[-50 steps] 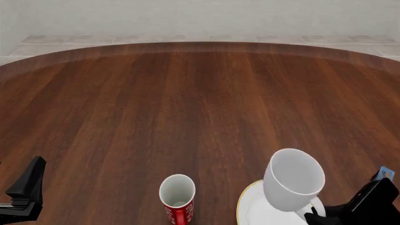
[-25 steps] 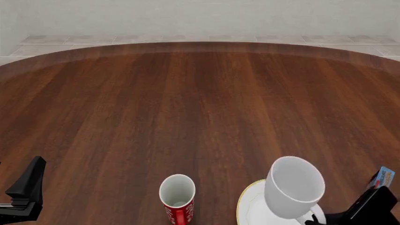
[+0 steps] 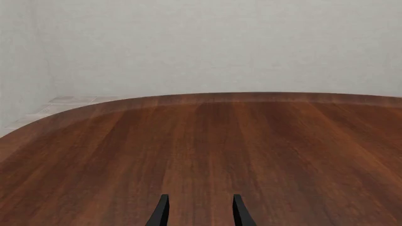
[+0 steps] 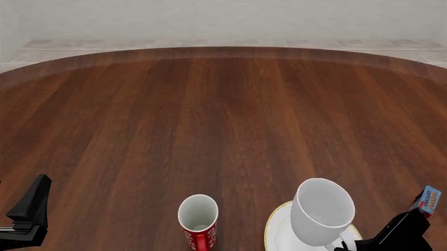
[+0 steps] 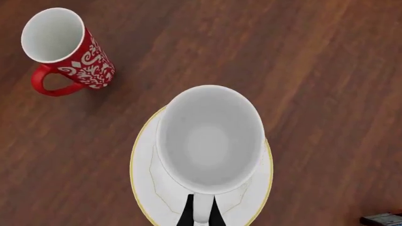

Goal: Put the white mug on the plate.

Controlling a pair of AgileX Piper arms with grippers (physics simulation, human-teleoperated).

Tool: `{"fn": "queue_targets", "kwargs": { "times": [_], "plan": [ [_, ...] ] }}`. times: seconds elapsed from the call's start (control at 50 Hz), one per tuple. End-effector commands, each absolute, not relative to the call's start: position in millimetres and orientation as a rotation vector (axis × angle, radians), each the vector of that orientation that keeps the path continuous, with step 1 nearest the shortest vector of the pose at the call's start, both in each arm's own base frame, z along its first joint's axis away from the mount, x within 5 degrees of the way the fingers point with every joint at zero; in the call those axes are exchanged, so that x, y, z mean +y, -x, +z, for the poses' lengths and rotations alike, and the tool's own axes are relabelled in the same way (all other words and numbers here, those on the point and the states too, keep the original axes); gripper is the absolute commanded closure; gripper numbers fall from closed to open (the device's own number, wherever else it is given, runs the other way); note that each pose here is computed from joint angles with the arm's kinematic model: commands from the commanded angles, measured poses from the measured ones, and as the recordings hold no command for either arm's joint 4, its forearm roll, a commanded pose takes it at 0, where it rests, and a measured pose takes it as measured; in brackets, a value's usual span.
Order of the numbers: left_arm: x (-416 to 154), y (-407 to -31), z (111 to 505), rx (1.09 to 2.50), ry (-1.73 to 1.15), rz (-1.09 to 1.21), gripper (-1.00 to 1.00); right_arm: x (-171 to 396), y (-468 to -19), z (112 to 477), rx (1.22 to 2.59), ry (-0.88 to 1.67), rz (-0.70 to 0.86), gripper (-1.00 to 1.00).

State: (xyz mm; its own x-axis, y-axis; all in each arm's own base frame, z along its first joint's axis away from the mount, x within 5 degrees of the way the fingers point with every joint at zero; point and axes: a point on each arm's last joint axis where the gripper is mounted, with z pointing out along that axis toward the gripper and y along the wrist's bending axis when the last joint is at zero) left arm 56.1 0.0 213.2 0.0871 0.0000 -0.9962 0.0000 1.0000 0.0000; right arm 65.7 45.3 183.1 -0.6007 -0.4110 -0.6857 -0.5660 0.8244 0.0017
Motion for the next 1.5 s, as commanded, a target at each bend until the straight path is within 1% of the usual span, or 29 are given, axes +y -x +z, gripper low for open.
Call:
{"fn": "queue_targets", "kwargs": {
  "times": [0.02,0.54,0.56,0.98,1.18,1.5],
  "plan": [
    [0,-56,213,1.484,0.0,0.0,-1.0,49,-70,175,2.309,0.708,0.297,1.0],
    [0,-56,213,1.484,0.0,0.0,-1.0,51,-70,173,2.323,0.706,0.306,1.0],
    [0,-56,213,1.484,0.0,0.0,-1.0,50,-70,174,2.321,0.707,0.304,-1.0],
    [0,-56,213,1.484,0.0,0.0,-1.0,47,-67,181,2.31,0.707,0.299,-1.0],
    [0,-56,213,1.484,0.0,0.0,-1.0,41,-60,197,2.281,0.712,0.286,-1.0],
    [0,-56,213,1.484,0.0,0.0,-1.0,28,-41,234,2.201,0.708,0.298,-1.0]
  ]
}}
